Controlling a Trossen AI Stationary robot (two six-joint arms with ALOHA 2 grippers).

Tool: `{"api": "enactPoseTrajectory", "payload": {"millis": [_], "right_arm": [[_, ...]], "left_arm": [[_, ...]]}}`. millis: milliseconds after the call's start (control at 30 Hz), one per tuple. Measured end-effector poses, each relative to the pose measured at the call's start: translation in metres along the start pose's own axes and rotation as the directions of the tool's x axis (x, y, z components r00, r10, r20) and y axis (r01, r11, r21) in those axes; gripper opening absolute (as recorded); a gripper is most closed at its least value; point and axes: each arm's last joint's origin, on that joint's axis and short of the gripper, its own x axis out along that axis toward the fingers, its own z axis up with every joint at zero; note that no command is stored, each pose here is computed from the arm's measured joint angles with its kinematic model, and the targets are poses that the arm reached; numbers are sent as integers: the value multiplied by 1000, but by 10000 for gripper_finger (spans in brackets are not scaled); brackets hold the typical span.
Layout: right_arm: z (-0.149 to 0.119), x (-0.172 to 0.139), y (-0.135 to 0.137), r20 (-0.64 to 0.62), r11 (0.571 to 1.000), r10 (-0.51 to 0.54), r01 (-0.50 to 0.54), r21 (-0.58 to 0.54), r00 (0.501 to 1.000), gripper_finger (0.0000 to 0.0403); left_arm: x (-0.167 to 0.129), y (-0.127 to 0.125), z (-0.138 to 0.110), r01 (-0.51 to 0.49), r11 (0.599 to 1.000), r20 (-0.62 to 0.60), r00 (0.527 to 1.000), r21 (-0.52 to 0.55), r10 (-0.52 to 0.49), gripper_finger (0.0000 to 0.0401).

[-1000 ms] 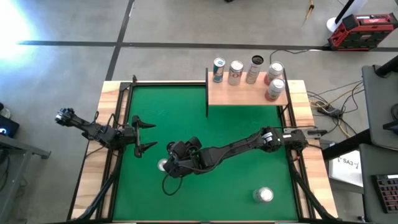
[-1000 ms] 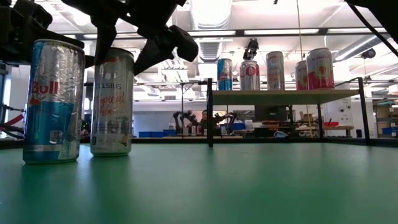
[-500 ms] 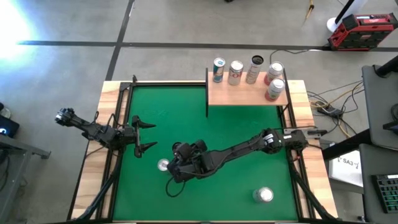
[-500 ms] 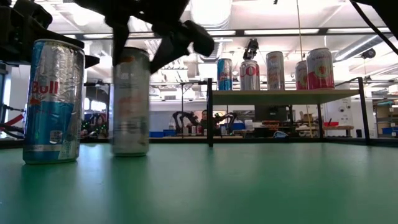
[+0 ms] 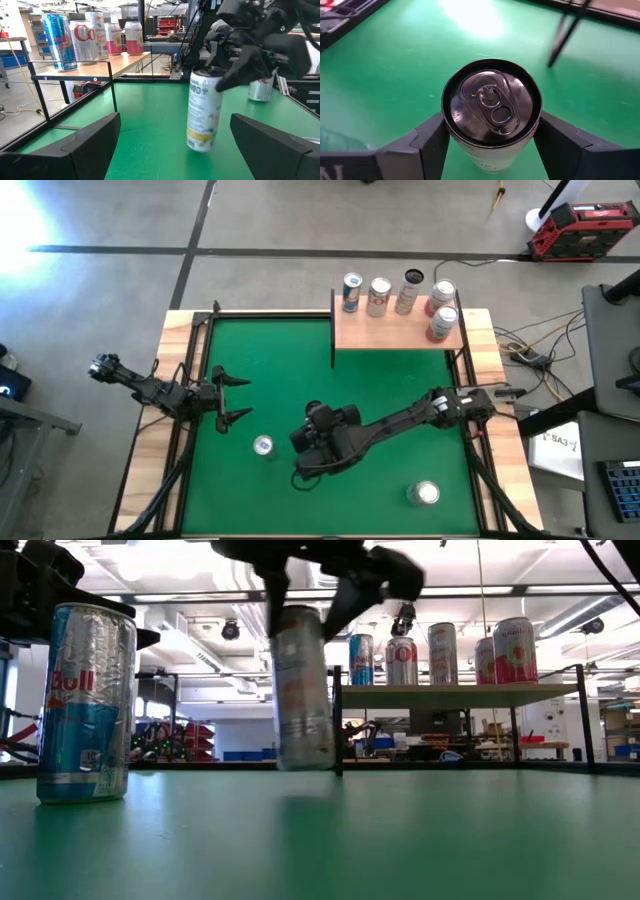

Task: Place canned beverage on shelf
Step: Put the white-yellow soda can on the shelf aligned with the other white-yellow soda can

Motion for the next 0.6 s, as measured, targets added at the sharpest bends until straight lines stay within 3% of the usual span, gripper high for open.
{"api": "enactPoseTrajectory", "payload": {"millis": [233, 600], "right_arm": [[0, -18, -21, 17, 994, -104, 104, 44, 994, 237], [-15, -31, -43, 12, 987, -133, 132, 91, 991, 237]], "left_arm": [[0, 0, 0, 0, 1000, 0, 1000, 0, 0, 361], [0, 0, 0, 0, 1000, -1, 1000, 1, 0, 361]]}}
